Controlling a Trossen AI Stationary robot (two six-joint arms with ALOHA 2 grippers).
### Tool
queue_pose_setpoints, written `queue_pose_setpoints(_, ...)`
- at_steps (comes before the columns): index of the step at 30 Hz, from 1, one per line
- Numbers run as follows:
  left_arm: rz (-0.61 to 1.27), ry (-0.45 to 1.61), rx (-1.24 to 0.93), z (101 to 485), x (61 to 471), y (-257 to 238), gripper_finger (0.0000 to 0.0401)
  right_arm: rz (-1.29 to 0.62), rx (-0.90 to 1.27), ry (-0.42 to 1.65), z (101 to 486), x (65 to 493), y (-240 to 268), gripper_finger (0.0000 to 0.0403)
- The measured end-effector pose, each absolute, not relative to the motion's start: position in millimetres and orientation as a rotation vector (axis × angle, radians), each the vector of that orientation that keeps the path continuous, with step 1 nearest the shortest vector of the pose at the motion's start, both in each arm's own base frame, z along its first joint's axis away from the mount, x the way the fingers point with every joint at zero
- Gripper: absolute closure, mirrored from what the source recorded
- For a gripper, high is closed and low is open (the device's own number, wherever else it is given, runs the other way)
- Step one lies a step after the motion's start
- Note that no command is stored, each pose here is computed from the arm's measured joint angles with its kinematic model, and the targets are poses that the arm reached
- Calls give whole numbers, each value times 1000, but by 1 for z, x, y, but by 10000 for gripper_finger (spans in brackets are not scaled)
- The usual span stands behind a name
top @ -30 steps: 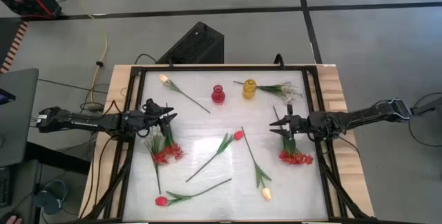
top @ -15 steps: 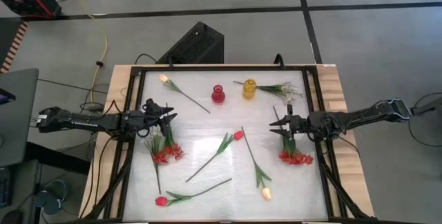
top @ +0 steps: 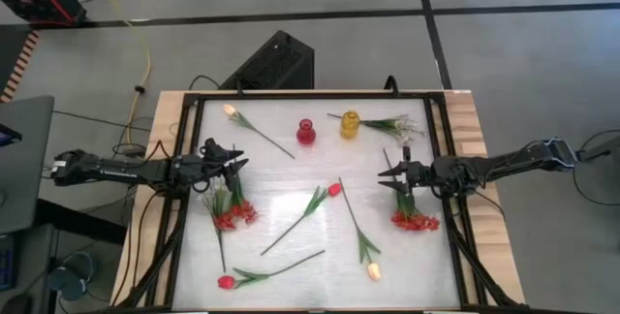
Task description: Sort flowers into vase by color
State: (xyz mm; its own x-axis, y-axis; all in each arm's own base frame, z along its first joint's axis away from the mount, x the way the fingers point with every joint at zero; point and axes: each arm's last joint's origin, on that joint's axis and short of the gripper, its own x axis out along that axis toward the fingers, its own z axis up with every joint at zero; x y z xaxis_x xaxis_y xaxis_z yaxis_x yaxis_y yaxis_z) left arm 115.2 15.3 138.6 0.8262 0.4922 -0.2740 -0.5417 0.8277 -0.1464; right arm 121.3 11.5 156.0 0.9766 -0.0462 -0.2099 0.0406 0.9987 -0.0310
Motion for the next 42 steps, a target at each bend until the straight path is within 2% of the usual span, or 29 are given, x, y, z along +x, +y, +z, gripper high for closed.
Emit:
queue_pose_setpoints(9, 557, 222, -249, 139, 115, 15, 255, -44, -26, 212, 156, 121, 11, 271)
queue_pose_setpoints(15, 573, 157, -481, 139, 115, 15, 255, -44, -23, 212, 156, 121, 11, 271)
queue_pose_setpoints(27, 744, 11, -523, 145, 114, 20, 255, -43, -24, 149, 162, 122, 12, 271)
queue_pose_setpoints(32, 601, 1, -465, 153, 118, 17, 255, -43, -23, 46, 172, 123, 12, 271)
queue_pose_setpoints(36, 503, -108, -401, 169, 120, 15, 255, -65, -238, 26, 191, 125, 11, 271)
queue_pose_setpoints(39, 489, -117, -285, 183, 124, 15, 255, -156, -368, 174, 206, 128, 4, 271)
queue_pose_setpoints(42, 497, -102, -169, 198, 130, 15, 255, -169, -493, 369, 219, 129, -2, 271)
